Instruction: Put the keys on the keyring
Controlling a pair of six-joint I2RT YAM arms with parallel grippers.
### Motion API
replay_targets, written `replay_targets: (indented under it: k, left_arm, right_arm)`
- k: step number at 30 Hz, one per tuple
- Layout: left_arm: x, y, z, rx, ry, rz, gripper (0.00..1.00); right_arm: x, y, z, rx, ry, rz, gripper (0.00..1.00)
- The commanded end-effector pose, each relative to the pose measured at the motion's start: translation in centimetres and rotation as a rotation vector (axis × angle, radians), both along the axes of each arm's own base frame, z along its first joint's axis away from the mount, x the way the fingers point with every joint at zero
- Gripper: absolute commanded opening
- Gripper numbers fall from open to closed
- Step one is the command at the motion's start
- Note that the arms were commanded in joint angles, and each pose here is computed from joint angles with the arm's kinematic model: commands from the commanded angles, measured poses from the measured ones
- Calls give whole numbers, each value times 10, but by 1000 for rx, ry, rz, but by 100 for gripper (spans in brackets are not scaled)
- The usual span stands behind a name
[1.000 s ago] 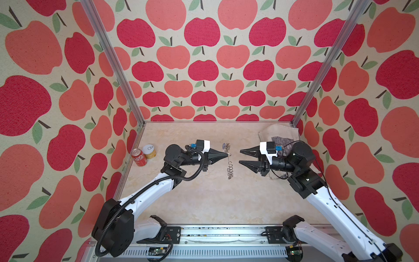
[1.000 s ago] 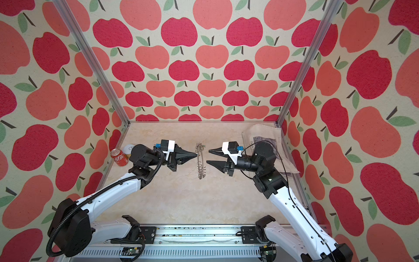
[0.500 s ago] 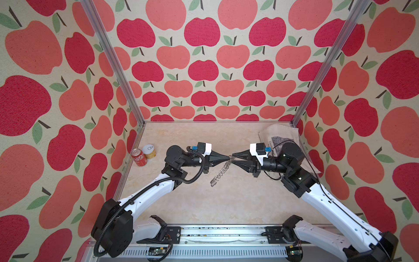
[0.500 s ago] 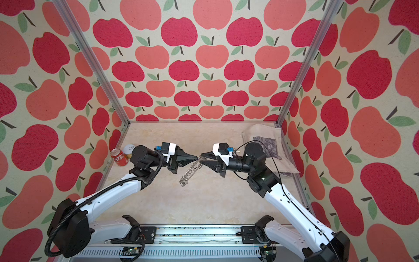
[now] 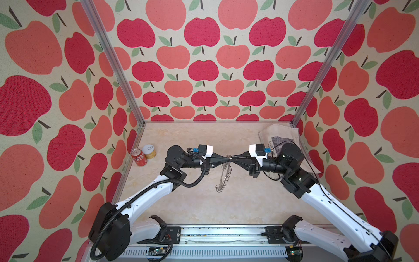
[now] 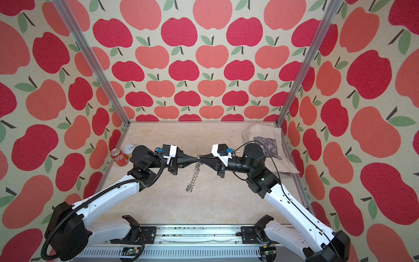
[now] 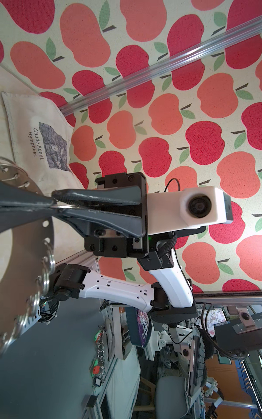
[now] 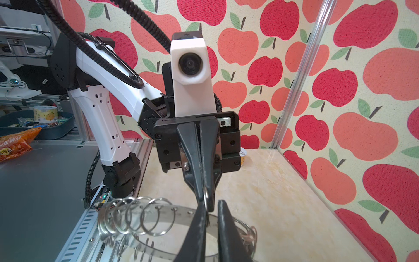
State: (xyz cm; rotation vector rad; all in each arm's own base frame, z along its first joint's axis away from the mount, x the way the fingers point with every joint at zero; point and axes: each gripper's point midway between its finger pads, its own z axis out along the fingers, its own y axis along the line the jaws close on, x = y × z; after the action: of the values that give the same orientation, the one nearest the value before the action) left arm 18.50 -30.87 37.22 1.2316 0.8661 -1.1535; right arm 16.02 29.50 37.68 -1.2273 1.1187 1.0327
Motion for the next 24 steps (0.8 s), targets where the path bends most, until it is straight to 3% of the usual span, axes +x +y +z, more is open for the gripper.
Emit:
replay_targets:
  k: [1,8,14,15,20,24]
  left_arm:
    - [-11,1,11,-20,-59,-12,0]
    - [-9,0,8,-11,-58,0,0]
    - [-5,2,6,2,-54,42,0]
    - [-5,2,5,6,-54,53,2]
    - [2,6,-4,54,-37,132,32]
    - [1,17,-1,89,-45,213,43]
  right_arm:
    - [-6,-2,19,28,-44,1,10]
    - [-9,-1,21,21,-49,10,0]
    - [-9,-4,20,-18,-51,-16,0]
    - [-9,-5,20,-29,-52,-20,0]
    - [-9,-11,15,-127,-36,-49,0]
    - [-11,-15,8,-218,4,-45,0]
